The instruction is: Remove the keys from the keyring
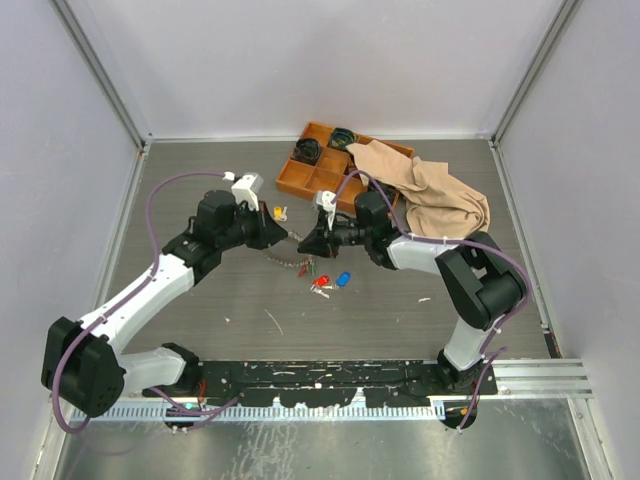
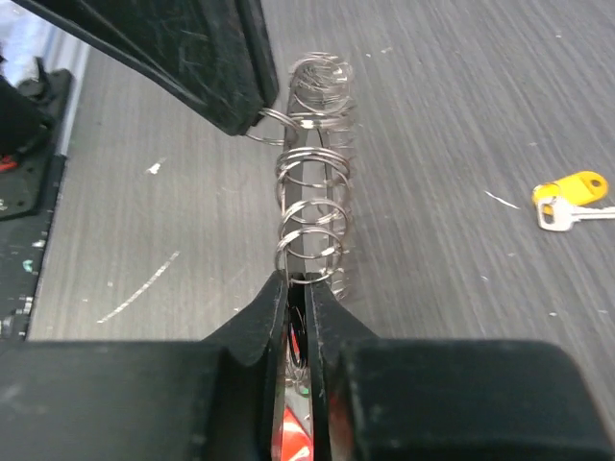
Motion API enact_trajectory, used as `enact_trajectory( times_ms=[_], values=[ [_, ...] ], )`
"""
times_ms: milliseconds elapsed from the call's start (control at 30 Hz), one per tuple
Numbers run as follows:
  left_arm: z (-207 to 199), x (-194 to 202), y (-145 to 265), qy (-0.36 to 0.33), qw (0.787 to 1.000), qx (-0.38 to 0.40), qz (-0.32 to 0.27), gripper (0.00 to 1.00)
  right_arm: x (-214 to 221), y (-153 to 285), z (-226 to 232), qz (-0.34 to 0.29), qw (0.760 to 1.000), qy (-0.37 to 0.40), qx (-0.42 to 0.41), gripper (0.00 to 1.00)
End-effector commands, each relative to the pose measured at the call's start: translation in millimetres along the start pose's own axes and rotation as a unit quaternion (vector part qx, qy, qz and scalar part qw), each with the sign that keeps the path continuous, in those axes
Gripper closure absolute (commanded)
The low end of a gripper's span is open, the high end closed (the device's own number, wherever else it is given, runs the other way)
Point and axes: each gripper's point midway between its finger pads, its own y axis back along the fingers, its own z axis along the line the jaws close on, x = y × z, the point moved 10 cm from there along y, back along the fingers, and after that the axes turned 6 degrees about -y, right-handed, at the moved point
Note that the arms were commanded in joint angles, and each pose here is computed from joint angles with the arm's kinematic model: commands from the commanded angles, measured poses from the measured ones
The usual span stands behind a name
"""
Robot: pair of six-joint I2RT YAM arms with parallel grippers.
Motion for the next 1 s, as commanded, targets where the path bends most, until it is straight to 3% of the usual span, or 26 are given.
enact_trajectory(
  times_ms=[0,200,267,367,467,600,700,967],
  values=[
    [-24,-36,15,-0.014,0.996,0.053,-0.071,1.0,-34,6,12,-0.035,0.997,0.043,-0.05,0.95],
    [-27,-37,16,-0.004,0.995,0.064,-0.074,0.97,-37,17,18,-0.026,0.996,0.043,-0.072,0.99],
    [-28,-37,19,-0.006,0.995,0.065,-0.08,0.8,-41,25,18,-0.023,0.996,0.031,-0.075,0.99],
    [-30,-39,31,-0.019,0.993,0.059,-0.102,0.47,-48,46,16,-0.027,0.997,-0.006,-0.074,0.99],
    [-32,-37,41,-0.038,0.988,0.072,-0.133,0.27,-53,65,18,-0.036,0.995,-0.038,-0.082,0.99],
    [-40,-32,46,-0.063,0.972,0.148,-0.173,0.07,-66,82,34,-0.032,0.993,-0.054,-0.099,0.99],
    [-47,-29,47,-0.067,0.962,0.2,-0.174,0.01,-74,99,49,-0.028,0.991,-0.064,-0.115,0.99],
    [-58,-38,50,-0.059,0.942,0.271,-0.186,0.02,-72,129,71,-0.038,0.987,-0.06,-0.146,0.99]
  ],
)
